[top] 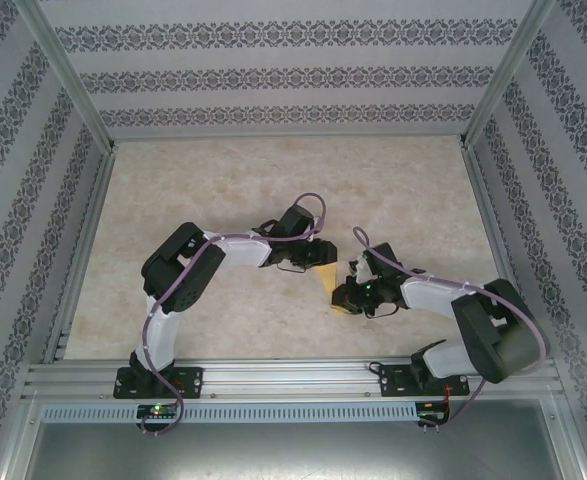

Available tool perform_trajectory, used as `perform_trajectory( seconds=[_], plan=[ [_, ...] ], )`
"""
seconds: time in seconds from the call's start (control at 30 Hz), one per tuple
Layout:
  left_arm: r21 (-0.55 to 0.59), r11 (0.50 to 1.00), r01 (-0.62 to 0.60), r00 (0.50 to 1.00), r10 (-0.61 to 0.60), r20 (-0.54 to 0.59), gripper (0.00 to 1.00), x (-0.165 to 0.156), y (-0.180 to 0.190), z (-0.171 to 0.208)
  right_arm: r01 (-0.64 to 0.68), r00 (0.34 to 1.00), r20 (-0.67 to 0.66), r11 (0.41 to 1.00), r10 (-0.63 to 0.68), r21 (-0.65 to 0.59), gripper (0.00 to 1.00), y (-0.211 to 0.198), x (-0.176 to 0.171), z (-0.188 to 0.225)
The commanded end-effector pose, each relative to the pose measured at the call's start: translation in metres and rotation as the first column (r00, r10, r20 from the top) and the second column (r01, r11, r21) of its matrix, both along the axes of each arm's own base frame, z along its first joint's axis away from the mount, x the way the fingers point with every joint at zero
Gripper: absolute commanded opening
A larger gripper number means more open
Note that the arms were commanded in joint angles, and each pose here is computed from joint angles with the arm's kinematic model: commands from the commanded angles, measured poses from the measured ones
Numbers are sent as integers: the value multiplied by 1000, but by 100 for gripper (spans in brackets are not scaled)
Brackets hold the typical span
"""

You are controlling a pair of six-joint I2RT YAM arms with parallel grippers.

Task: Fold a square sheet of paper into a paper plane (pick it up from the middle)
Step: Fold the wing for the fifth time at the center of the table.

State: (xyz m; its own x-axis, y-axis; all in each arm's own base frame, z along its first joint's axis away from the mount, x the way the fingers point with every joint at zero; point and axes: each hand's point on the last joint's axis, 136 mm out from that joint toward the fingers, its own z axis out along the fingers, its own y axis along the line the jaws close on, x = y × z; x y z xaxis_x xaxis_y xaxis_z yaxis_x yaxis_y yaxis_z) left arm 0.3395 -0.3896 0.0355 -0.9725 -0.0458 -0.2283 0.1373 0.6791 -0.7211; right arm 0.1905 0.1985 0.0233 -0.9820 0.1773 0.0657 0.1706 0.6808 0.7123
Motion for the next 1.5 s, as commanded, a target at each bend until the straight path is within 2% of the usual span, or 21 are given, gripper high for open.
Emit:
perform_trajectory(
  seconds=[0.0, 0.33, 0.57, 0.8, 1.1, 1.3, 1.47],
  plan=[
    [123, 990, -67, 996, 74, -57, 43, -1, 29, -48, 19, 999, 48, 1000, -18, -21, 12, -4, 3, 8],
    [100, 994, -48, 996, 56, -75, 41, -4, 25, -46, 29, 986, 164, 998, -37, 51, 14, 9, 27, 46],
    [96, 995, -42, 995, 50, -85, 40, -4, 23, -46, -1, 989, 149, 999, -5, 37, 14, 32, 45, 33],
    [97, 995, -38, 994, 48, -96, 40, -6, 23, -48, -2, 990, 138, 1000, 6, -30, 14, 32, 56, 14],
    [121, 991, -54, 993, 66, -102, 39, -6, 28, -53, 11, 1000, 27, 998, -9, -68, 14, 9, 28, -23],
    [141, 988, -62, 990, 79, -117, 39, -7, 32, -58, 16, 1000, 16, 1000, -16, -25, 16, 7, 12, -22],
    [149, 987, -67, 988, 86, -127, 39, -7, 33, -62, 14, 1000, -9, 999, -15, -48, 16, -1, -2, -23]
  ],
)
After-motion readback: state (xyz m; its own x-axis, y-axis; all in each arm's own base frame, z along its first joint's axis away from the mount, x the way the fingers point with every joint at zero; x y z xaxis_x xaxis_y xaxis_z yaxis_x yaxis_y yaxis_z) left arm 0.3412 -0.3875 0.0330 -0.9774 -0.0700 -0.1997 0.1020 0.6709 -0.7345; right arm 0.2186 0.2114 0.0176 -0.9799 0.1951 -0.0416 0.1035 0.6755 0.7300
